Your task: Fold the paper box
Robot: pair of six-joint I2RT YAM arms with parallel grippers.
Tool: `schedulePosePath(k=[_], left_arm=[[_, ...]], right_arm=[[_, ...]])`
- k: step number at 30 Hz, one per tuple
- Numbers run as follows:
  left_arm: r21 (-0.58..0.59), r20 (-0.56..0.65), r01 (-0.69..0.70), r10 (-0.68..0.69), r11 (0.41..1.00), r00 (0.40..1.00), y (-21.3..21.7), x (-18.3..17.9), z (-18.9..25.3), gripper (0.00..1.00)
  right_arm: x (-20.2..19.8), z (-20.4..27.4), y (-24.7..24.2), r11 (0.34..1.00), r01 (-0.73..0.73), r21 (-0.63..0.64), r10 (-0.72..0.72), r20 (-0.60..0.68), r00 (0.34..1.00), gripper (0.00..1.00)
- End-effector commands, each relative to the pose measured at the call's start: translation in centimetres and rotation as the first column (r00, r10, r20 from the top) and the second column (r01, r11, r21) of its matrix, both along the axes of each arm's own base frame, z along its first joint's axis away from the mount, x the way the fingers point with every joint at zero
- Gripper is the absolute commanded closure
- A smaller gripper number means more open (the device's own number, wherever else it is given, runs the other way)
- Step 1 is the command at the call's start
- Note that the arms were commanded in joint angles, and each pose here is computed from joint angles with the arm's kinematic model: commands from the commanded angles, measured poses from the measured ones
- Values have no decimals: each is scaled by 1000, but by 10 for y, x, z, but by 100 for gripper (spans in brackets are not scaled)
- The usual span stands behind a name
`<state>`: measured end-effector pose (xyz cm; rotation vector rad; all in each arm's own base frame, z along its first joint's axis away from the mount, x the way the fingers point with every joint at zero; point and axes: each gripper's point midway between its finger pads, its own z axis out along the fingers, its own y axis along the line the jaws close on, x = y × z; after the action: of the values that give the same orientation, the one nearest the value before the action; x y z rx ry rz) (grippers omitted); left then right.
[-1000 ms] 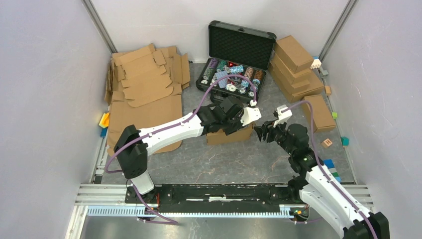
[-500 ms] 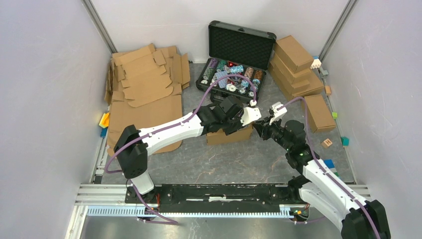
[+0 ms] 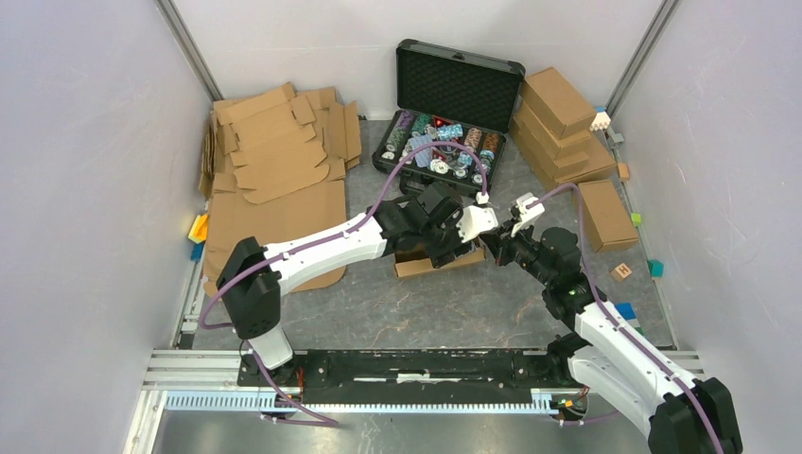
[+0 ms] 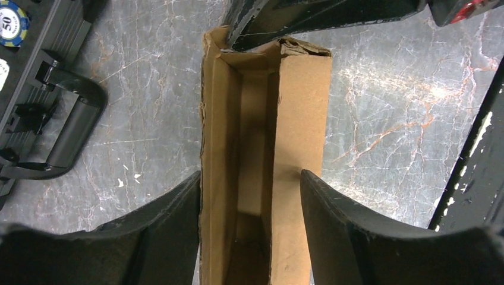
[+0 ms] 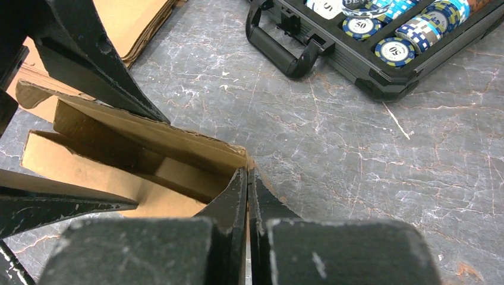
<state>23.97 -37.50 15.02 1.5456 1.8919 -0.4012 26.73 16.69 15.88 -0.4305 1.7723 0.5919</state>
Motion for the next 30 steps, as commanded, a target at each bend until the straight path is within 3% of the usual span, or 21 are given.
schedulePosePath(k=[1,4,6,8,11,14,17,19,21,30], left_arm=[[-57,-47,16,-18,998,999,-8,-7,8,34],[-32,-59,9,-11,999,998,-7,-6,1,39],[-9,-58,-8,7,1000,998,-6,-1,-2,55],[3,-56,-28,29,1000,998,-3,4,-6,63],[10,-57,-40,41,999,998,-1,8,-8,65],[9,-61,-39,40,999,997,-1,8,-9,67],[9,-65,-41,42,999,997,0,9,-10,68],[10,-65,-43,43,999,997,1,9,-10,68],[10,-66,-43,44,999,997,1,10,-10,68],[7,-71,-43,43,999,997,0,10,-10,68]], right_arm=[[6,24,4,1000,0,28,-1,51,999,100],[6,26,5,1000,-4,28,2,52,999,100],[5,26,6,1000,-8,28,6,49,999,100],[4,26,6,1000,-11,25,10,46,999,100],[1,25,5,1000,-16,18,15,36,999,98],[-3,26,6,999,-28,16,28,27,999,75],[-8,22,6,999,-46,2,46,13,999,60],[-11,15,5,999,-51,-17,51,0,999,40],[-16,8,5,997,-72,-28,72,-6,997,29],[-31,-13,20,981,-189,-37,188,-19,982,23]])
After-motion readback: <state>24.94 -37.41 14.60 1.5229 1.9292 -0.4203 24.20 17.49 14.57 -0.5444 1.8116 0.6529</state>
